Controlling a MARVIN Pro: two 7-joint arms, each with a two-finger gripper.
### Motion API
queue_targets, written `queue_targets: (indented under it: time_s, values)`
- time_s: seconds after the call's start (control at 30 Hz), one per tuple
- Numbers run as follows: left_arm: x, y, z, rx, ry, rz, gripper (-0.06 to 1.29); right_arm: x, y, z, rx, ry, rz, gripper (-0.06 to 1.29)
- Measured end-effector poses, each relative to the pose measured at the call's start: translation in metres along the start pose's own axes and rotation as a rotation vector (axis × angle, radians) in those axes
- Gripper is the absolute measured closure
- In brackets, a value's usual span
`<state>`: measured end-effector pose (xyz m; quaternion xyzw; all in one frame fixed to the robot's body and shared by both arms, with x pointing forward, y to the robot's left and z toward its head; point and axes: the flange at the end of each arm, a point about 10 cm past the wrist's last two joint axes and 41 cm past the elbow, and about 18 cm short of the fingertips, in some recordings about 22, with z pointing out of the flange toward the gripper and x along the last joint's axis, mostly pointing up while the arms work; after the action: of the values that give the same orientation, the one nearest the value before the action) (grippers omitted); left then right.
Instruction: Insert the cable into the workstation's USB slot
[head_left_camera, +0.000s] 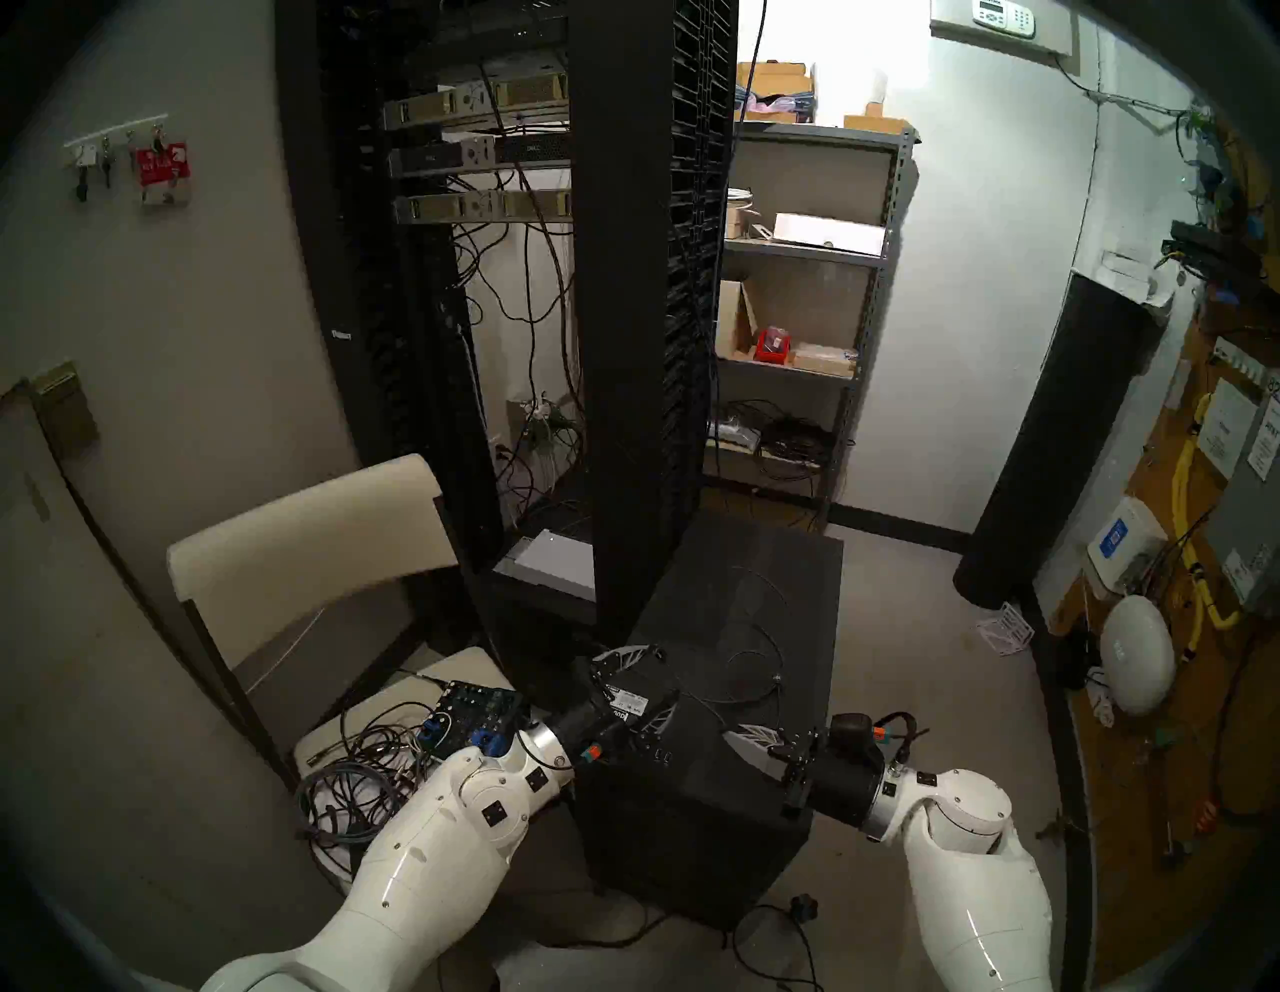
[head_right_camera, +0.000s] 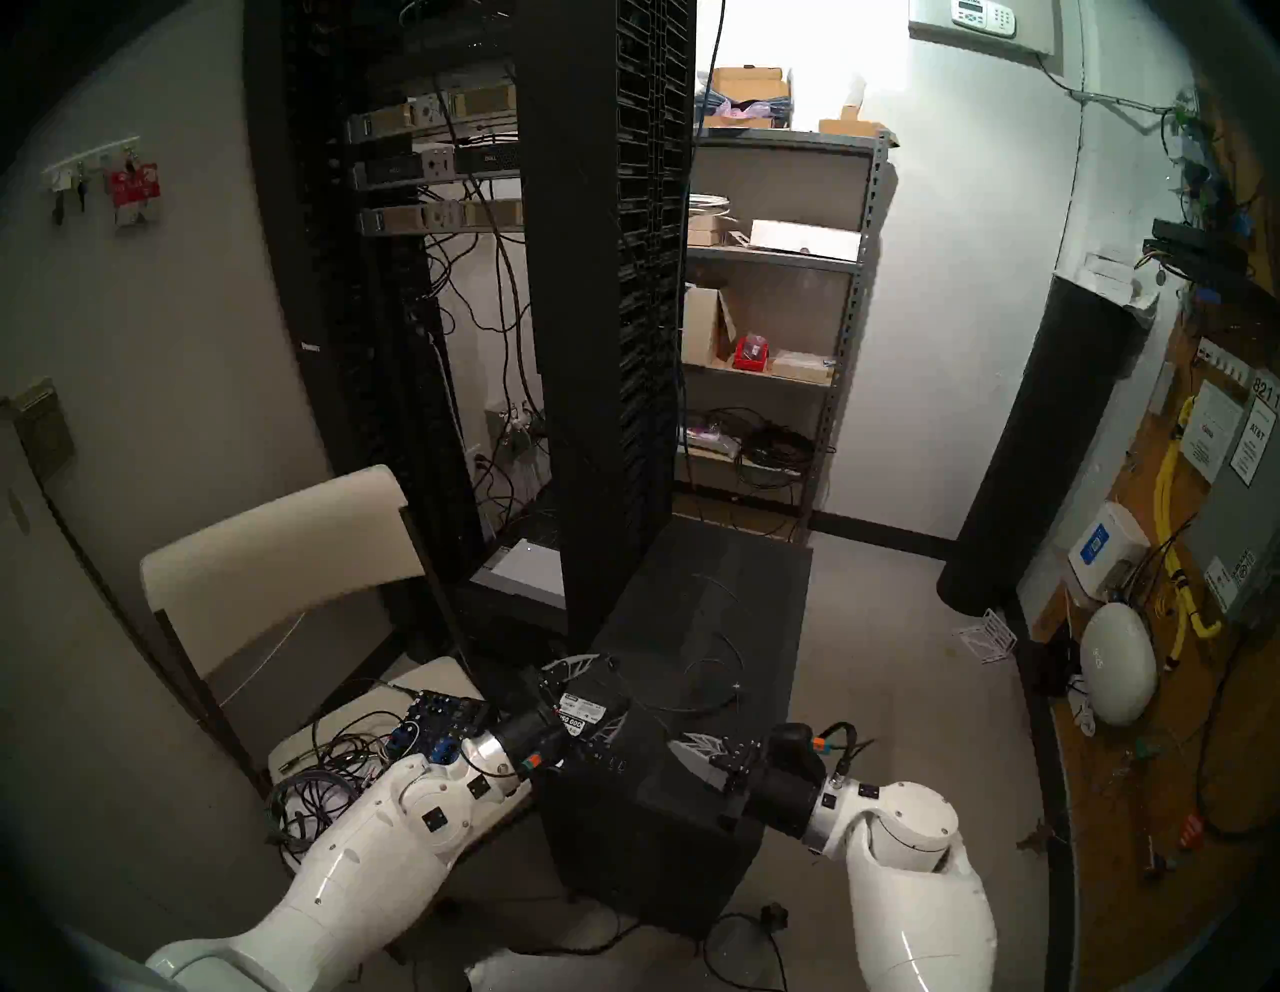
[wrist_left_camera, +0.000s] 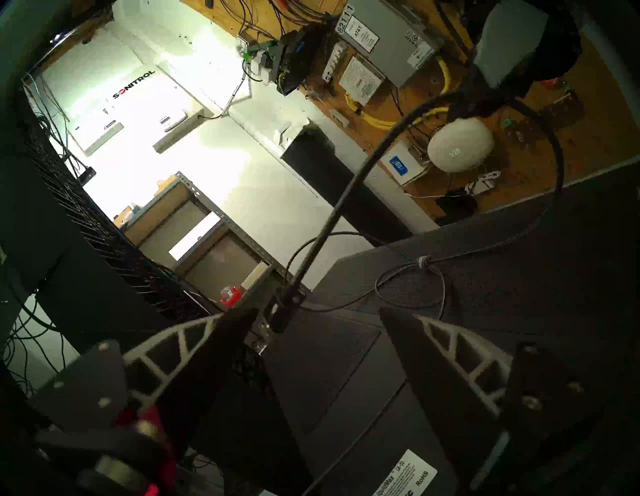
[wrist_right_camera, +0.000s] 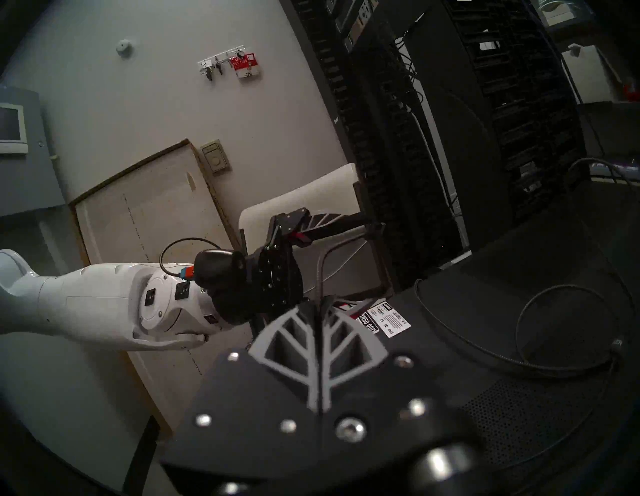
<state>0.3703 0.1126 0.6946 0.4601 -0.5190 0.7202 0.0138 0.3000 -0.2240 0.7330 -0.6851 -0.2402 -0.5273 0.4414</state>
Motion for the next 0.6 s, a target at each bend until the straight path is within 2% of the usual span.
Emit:
queue_targets:
  time_s: [0.47,0.6]
  values:
    - [-0.0014,-0.0049,0.0019,0.030,-0.001,0.036,0.22,-0.0005,-0.0020,0.0007,0.017,-0.004,0.006,1.25]
    - [-0.0017,-0.0059,0.0021,0.035,0.001,0.039,0.27,-0.0005,-0.0023,0.0005,0.020,-0.004,0.005,1.25]
